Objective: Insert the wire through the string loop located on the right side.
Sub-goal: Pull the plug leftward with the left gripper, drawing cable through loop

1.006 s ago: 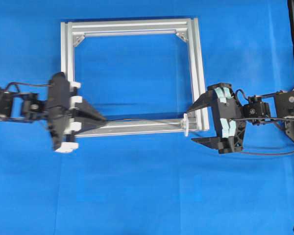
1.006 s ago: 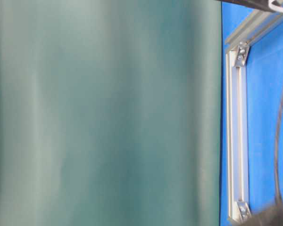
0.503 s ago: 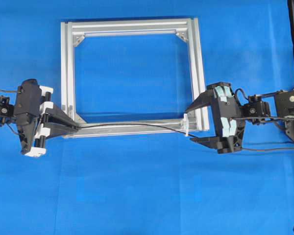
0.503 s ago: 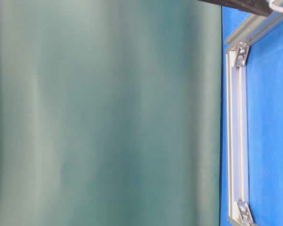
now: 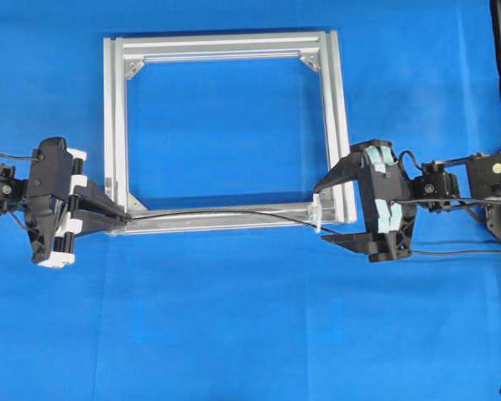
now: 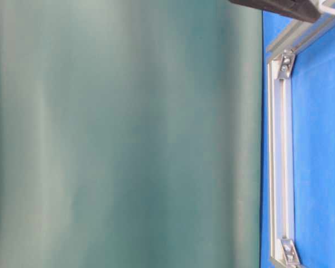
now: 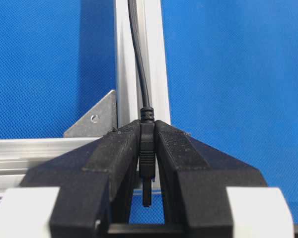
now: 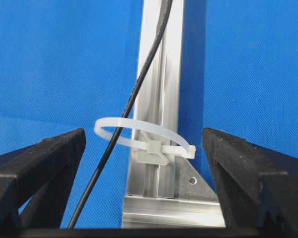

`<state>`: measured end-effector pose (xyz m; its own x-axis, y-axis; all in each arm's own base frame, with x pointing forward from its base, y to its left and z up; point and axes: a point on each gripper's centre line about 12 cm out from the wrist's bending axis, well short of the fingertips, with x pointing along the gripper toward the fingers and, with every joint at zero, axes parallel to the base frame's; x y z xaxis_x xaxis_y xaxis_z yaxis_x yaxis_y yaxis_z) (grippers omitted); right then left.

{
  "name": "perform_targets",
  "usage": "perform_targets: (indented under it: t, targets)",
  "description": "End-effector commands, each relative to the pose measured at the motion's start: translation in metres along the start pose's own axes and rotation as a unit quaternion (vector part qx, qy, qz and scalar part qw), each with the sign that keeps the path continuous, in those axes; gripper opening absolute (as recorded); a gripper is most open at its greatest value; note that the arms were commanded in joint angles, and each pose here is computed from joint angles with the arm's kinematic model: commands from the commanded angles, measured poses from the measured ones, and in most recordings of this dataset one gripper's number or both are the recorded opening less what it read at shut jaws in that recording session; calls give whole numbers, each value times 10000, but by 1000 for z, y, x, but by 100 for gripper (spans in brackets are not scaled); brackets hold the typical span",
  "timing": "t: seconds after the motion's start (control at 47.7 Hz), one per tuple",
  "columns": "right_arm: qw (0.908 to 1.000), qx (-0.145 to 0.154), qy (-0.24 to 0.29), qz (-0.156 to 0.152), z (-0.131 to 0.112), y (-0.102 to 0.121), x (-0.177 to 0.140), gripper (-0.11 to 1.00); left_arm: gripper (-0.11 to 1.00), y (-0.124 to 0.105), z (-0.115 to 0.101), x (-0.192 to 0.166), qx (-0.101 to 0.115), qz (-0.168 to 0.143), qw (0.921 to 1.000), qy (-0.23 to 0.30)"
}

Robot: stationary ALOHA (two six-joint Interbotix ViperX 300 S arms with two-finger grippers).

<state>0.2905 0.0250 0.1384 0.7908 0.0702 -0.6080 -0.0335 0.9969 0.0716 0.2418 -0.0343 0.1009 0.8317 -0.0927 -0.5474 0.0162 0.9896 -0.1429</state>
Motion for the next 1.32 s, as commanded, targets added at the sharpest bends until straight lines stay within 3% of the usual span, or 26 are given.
perform_targets:
  t: [0.0, 0.063, 0.251, 0.335, 0.461, 0.775, 1.089, 1.299]
  targets:
    - [9998, 22, -191, 14, 13, 1, -3, 87, 7, -2, 4, -2, 34, -54, 9999, -108]
    - [9999, 25, -168, 17, 13, 1, -2, 87, 11, -2, 4, -3, 6, -48, 9999, -109]
    - [9999, 18, -107, 11, 12, 1, -2, 87, 69, -3, 7, -2, 51, -55, 9999, -146]
    - [9999, 22, -115, 6, 13, 1, -2, 87, 85, -2, 5, -3, 51, -51, 9999, -124]
    - [9999, 14, -115, 6, 13, 1, -2, 87, 80, -2, 6, -3, 51, -53, 9999, -131]
    - [10000, 9, -77, 4, 23, 2, -7, 87, 81, -7, 28, -7, 70, -129, 9986, -499]
    - [9991, -18, -414, 21, 44, 4, -35, 87, 81, -13, 54, -13, 296, -173, 9976, -602]
    - [9982, -10, -605, 38, 49, 4, -49, 87, 81, -14, 64, -12, 299, -176, 9971, -671]
